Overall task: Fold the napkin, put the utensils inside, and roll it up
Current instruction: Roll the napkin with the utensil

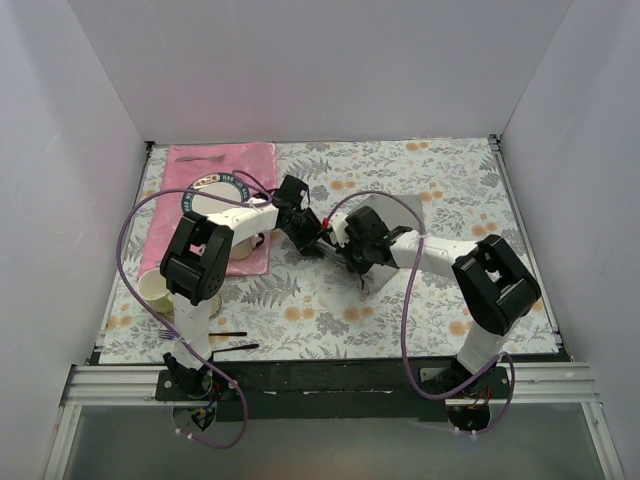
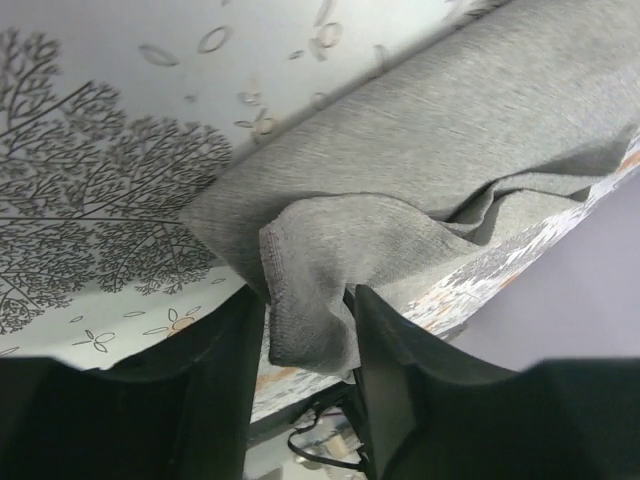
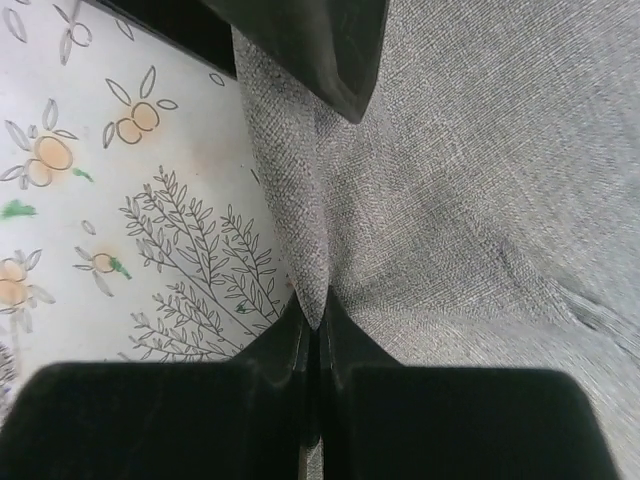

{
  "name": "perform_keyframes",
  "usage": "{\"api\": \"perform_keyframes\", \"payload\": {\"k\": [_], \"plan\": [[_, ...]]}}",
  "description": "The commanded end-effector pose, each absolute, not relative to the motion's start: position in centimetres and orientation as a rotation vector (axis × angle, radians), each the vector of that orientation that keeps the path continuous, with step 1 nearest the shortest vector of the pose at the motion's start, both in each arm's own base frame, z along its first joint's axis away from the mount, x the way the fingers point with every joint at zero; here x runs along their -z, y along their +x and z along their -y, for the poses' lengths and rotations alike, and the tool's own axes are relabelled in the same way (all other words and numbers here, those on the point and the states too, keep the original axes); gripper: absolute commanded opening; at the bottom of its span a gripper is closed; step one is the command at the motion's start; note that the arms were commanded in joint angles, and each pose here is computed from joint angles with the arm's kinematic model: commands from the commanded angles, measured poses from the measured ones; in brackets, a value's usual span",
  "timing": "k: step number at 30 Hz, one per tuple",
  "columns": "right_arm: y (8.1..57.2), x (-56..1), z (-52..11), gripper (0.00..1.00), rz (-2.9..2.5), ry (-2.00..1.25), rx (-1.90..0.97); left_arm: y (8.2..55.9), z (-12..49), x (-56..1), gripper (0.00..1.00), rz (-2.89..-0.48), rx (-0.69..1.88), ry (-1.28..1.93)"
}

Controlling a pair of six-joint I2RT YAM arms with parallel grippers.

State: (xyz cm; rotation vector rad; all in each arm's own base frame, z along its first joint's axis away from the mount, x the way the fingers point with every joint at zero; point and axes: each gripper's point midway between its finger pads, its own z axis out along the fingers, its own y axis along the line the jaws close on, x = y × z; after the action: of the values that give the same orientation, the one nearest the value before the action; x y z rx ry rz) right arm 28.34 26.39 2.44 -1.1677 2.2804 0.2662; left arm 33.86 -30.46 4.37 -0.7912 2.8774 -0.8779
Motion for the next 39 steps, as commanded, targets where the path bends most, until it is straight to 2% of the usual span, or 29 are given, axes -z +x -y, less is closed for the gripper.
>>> {"api": "perform_keyframes", "payload": {"k": [1, 3, 8, 13, 21, 25, 27, 33, 39], "plan": [[25.6, -1.6, -27.3, 0.01, -2.433, -1.15, -0.711, 35.4, 30.0, -8.3, 0.43, -2.787, 0.866, -0.586], [25.5, -1.9, -27.2, 0.01, -2.453, -1.096, -0.864, 35.3, 29.6, -9.2, 0.48, -2.764, 0.85, -0.526], [25.2, -1.3, -26.4, 0.01, -2.51, -0.978, -1.171, 34.8, 28.3, -12.1, 0.51, -2.674, 0.832, -0.457], [25.8, -0.4, -25.2, 0.01, -2.558, -0.875, -1.305, 32.8, 28.8, -13.4, 0.5, -2.638, 0.887, -0.443], [26.6, 0.6, -24.4, 0.01, -2.593, -0.79, -1.379, 28.9, 31.5, -10.3, 0.51, -2.751, 1.068, -0.626], [27.1, 1.0, -24.1, 0.01, -2.597, -0.782, -1.386, 29.0, 33.1, -9.6, 0.37, -2.734, 1.188, -0.717], [27.3, 1.2, -24.0, 0.01, -2.6, -0.793, -1.365, 29.4, 33.7, -9.3, 0.23, -2.732, 1.211, -0.741], [27.5, 1.2, -23.9, 0.01, -2.61, -0.787, -1.369, 31.3, 35.6, -8.4, 0.02, -2.711, 1.272, -0.763], [27.3, 1.2, -23.8, 0.01, -2.619, -0.788, -1.362, 32.5, 36.4, -7.6, 0.0, -2.696, 1.291, -0.795]]}}
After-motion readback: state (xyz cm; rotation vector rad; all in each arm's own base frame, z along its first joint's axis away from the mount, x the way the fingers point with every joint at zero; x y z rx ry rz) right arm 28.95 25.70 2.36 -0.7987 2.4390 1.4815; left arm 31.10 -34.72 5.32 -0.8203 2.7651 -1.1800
